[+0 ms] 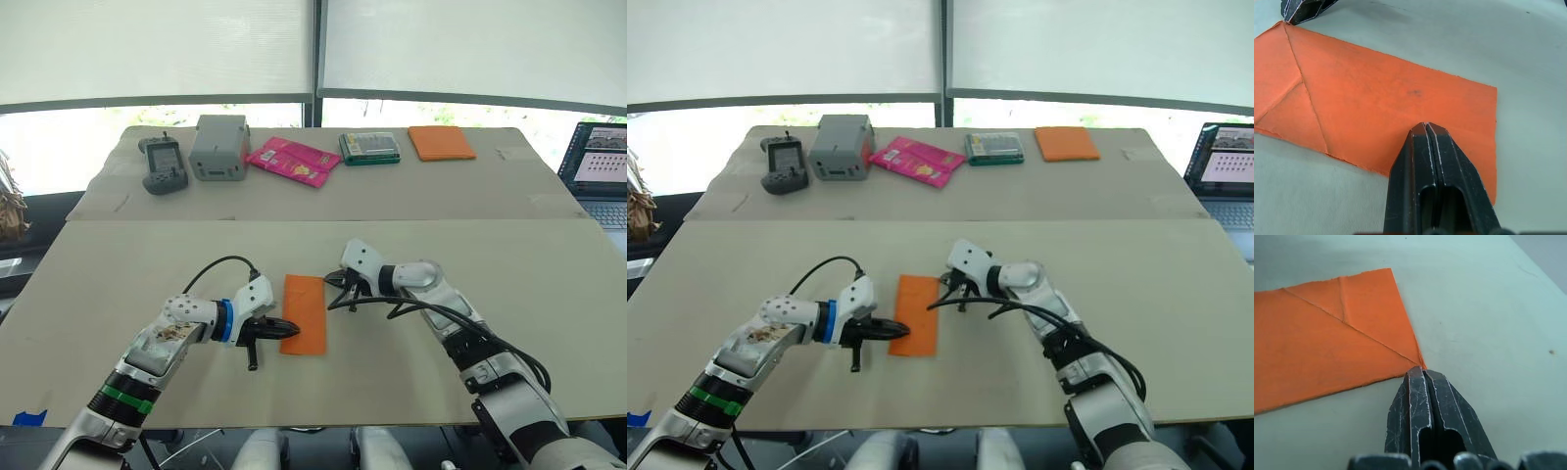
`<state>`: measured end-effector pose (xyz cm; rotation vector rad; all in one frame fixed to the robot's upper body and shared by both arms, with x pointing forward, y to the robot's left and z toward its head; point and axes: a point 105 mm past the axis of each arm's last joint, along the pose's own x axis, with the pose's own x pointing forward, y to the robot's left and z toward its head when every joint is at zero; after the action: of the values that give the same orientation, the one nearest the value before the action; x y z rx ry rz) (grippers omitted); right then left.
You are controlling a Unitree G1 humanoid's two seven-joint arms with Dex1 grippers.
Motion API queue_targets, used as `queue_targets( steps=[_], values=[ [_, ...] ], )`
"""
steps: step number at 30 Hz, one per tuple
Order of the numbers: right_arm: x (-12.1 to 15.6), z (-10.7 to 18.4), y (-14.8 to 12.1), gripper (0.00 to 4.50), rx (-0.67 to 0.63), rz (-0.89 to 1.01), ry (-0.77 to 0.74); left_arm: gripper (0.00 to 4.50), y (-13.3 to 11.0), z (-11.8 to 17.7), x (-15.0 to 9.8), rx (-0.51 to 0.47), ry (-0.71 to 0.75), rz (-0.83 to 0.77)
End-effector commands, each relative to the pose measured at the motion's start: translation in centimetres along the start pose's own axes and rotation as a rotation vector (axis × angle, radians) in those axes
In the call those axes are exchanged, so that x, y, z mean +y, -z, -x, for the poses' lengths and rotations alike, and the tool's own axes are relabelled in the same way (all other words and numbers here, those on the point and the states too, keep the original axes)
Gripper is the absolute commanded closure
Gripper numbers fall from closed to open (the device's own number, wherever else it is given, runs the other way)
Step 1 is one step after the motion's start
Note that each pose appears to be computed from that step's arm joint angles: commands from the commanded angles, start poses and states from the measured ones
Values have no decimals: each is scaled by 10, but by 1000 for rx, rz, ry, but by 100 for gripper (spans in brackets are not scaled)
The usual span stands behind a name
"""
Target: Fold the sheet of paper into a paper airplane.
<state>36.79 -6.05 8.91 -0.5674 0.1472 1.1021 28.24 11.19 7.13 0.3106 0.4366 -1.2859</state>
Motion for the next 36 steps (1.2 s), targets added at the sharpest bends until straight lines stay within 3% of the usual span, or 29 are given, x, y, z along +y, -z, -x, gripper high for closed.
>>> queue_targets(
  steps=[1,8,17,36],
  values=[
    [7,-2,2,448,-58,-6,-9,450,24,1,0,91,-17,48],
    [-5,1,-26,448,-215,22,70,450,25,0,1,94,-15,47],
    [4,-11,-10,448,-125,39,-13,450,28,-3,3,95,-23,38],
    [68,13,9,448,-157,4,-301,450,21,-15,7,65,-28,14]
  ],
)
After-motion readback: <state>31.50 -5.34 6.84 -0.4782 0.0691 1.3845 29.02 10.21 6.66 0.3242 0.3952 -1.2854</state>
